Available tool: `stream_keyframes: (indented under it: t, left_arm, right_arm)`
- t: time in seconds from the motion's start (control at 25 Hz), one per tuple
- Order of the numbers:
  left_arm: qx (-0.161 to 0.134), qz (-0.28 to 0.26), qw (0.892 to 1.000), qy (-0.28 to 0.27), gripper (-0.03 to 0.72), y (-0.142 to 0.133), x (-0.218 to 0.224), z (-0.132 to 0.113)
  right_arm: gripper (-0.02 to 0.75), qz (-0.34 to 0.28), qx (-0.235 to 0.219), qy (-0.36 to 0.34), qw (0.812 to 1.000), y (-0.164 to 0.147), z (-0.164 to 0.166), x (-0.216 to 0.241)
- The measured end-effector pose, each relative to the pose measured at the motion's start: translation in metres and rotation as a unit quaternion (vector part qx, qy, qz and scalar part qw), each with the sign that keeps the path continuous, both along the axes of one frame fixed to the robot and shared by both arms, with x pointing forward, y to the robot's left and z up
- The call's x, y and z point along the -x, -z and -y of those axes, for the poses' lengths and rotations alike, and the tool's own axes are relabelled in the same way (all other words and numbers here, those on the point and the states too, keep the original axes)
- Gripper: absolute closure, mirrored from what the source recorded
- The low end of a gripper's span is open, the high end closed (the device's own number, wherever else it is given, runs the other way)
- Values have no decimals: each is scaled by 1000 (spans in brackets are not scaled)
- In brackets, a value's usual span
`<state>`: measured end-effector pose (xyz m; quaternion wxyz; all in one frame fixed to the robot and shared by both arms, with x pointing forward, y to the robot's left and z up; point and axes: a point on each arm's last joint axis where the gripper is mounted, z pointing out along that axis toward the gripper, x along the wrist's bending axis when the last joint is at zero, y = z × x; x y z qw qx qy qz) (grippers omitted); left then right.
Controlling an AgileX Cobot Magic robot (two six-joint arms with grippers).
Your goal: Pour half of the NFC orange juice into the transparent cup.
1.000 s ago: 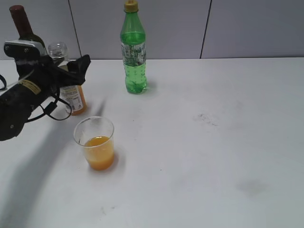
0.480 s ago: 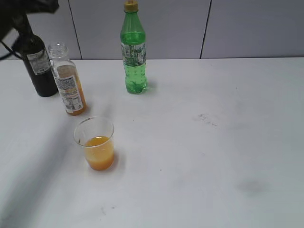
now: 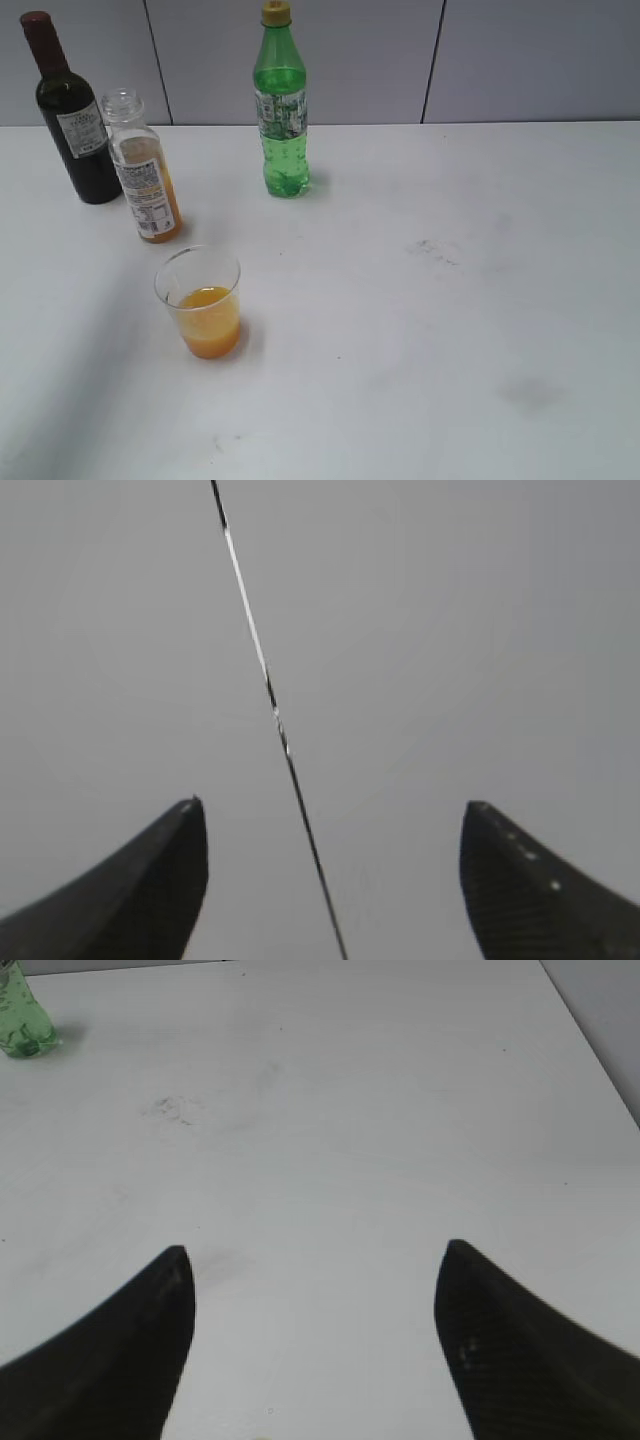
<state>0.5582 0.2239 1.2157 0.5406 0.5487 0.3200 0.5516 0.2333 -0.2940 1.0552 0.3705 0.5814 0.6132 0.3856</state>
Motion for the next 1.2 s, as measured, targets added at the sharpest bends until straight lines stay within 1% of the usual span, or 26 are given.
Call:
stream_keyframes:
  t: [0.08, 0.2, 0.24, 0.32, 0.36, 0.4, 0.48, 0.56, 0.6, 0.64, 0.76, 0.92, 1.08, 1.12, 1.2]
  left_arm:
    - [-13, -56, 998, -14, 86, -20, 0, -7]
    - [-31, -158, 986, -44, 92, -39, 1, -22]
    - [-32, -178, 982, -53, 93, -46, 2, -28]
    - [-35, -244, 966, -73, 95, -50, 3, -39]
    - [-32, -268, 959, -81, 94, -53, 4, -44]
    - [-31, -299, 950, -88, 94, -53, 6, -48]
    - [-29, -371, 923, -95, 94, -46, 10, -53]
    - [-30, -430, 897, -97, 94, -37, 17, -55]
    - [-29, -446, 889, -96, 94, -35, 19, -55]
    - [-27, -455, 885, -96, 94, -33, 21, -55]
    - [-23, -473, 875, -97, 94, -26, 30, -55]
    - [-14, -495, 863, -100, 94, -13, 58, -57]
    - [-18, -523, 846, -104, 94, 12, 94, -61]
    - [-20, -533, 839, -104, 94, 21, 102, -61]
    - [-23, -543, 833, -105, 94, 33, 121, -63]
  right_arm:
    - [165, 0, 0, 0, 1000, 0, 0, 0]
    - [165, 0, 0, 0, 1000, 0, 0, 0]
    - [165, 0, 0, 0, 1000, 0, 0, 0]
    - [165, 0, 0, 0, 1000, 0, 0, 0]
    - [165, 0, 0, 0, 1000, 0, 0, 0]
    - [165, 0, 0, 0, 1000, 0, 0, 0]
    - [165, 0, 0, 0, 1000, 0, 0, 0]
    - [165, 0, 0, 0, 1000, 0, 0, 0]
    - [165, 0, 0, 0, 1000, 0, 0, 0]
    - [165, 0, 0, 0, 1000, 0, 0, 0]
    - [165, 0, -1, -1, 1000, 0, 0, 0]
    - [165, 0, -2, -1, 1000, 0, 0, 0]
    - [165, 0, -2, -1, 1000, 0, 0, 0]
    - [165, 0, -2, -1, 1000, 0, 0, 0]
    - [165, 0, -2, -1, 1000, 0, 0, 0]
